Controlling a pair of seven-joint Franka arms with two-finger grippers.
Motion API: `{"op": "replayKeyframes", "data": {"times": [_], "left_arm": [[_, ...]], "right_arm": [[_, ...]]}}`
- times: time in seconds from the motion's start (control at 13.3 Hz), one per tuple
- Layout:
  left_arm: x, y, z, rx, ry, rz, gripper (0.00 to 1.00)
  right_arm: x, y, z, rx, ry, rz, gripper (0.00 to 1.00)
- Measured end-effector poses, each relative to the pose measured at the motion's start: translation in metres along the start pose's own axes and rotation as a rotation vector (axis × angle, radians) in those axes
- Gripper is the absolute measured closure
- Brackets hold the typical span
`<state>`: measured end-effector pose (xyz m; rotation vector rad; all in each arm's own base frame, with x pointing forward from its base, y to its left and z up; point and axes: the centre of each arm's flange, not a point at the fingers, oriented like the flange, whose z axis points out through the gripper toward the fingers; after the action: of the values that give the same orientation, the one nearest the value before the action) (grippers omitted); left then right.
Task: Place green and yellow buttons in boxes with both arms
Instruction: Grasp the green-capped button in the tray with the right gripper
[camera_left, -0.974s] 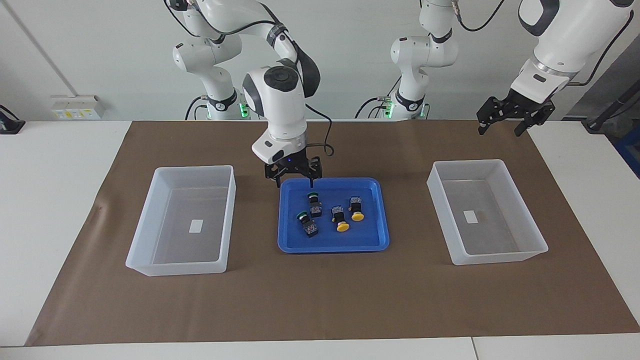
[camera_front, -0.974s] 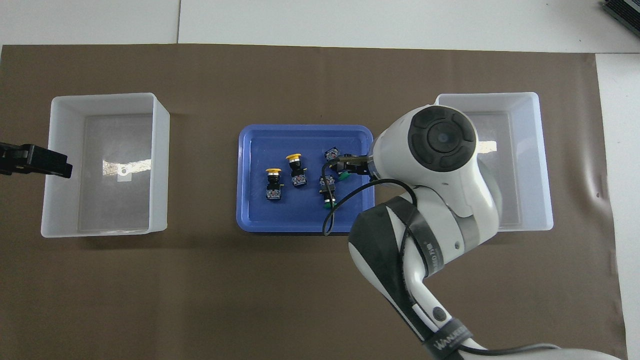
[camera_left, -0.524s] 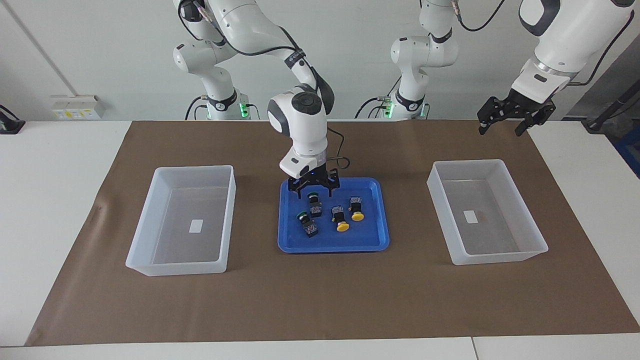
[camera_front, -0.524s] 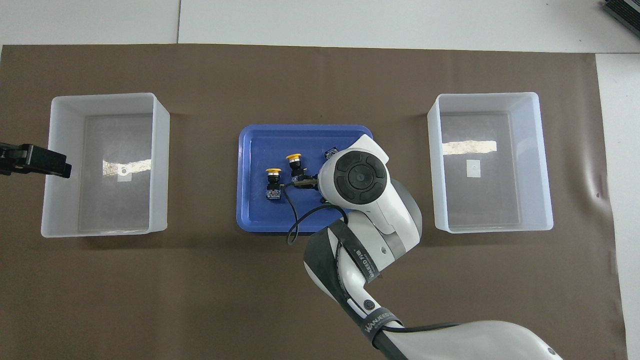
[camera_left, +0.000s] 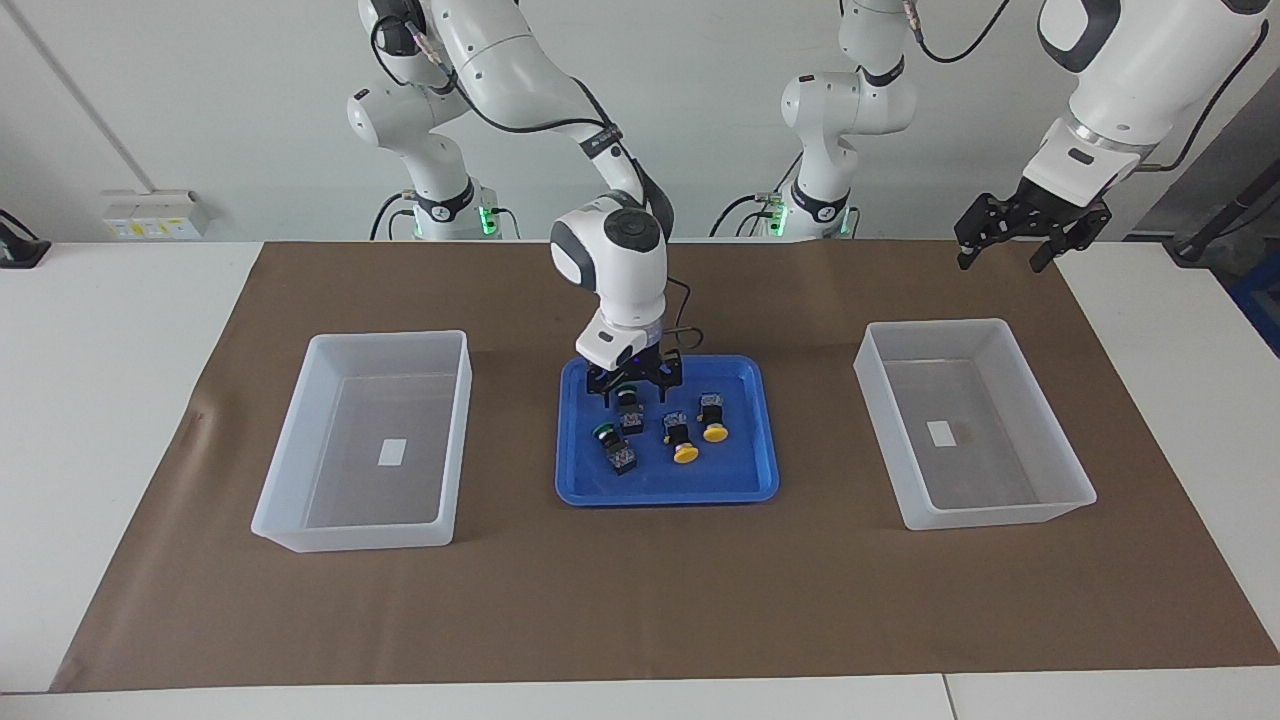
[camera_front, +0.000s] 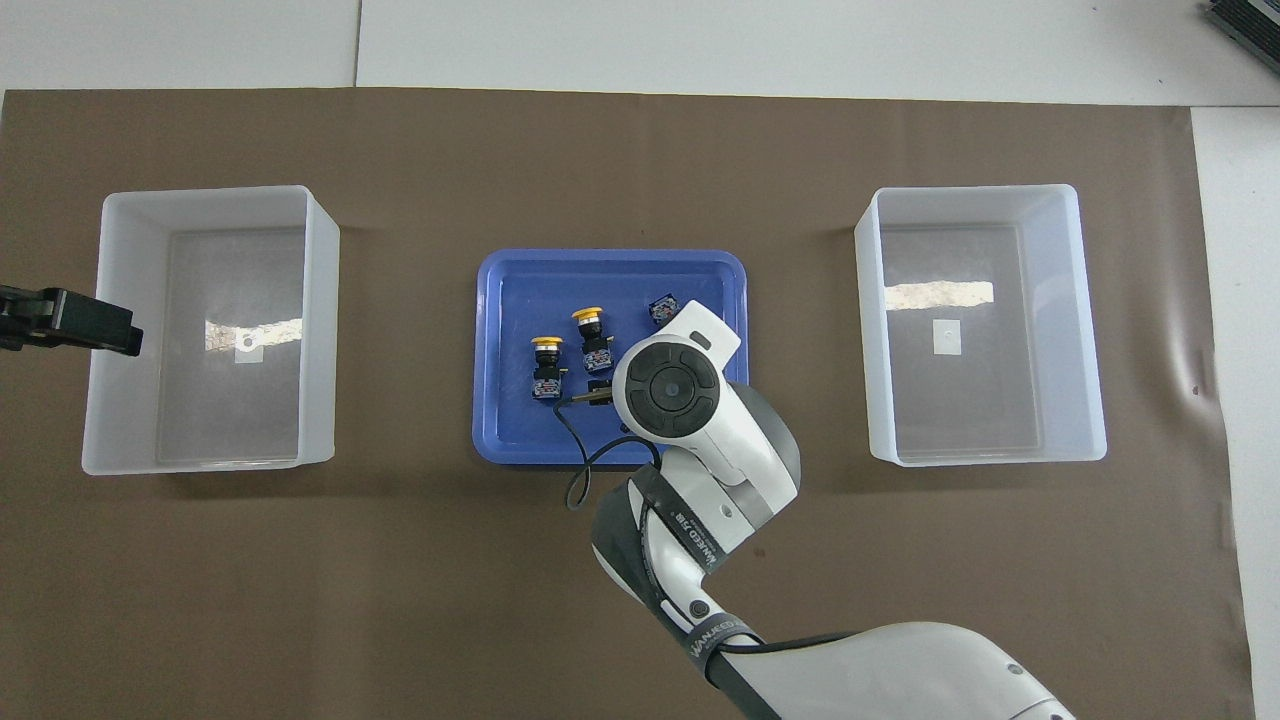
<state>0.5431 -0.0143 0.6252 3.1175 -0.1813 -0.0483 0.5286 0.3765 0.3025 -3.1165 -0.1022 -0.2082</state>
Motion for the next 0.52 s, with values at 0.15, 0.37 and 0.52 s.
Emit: {"op": "replayKeyframes", "data": {"times": [0.15,0.37,0.52], "left_arm": [[0.0,0.0,0.0,0.0,0.0,0.0,0.0],[0.0,0.0,0.0,0.0,0.0,0.0,0.0],[0.0,0.0,0.0,0.0,0.0,0.0,0.0]], "right_arm": [[-0.0028,0.0012,0.0081,-0.003,-0.004,-0.001,0.19],[-0.0046,0.0022,0.0111,-0.006,-0.009,-0.001,0.39],[-0.0024,0.0022,0.0079,-0.003,-0.003,0.02,0.66]]}}
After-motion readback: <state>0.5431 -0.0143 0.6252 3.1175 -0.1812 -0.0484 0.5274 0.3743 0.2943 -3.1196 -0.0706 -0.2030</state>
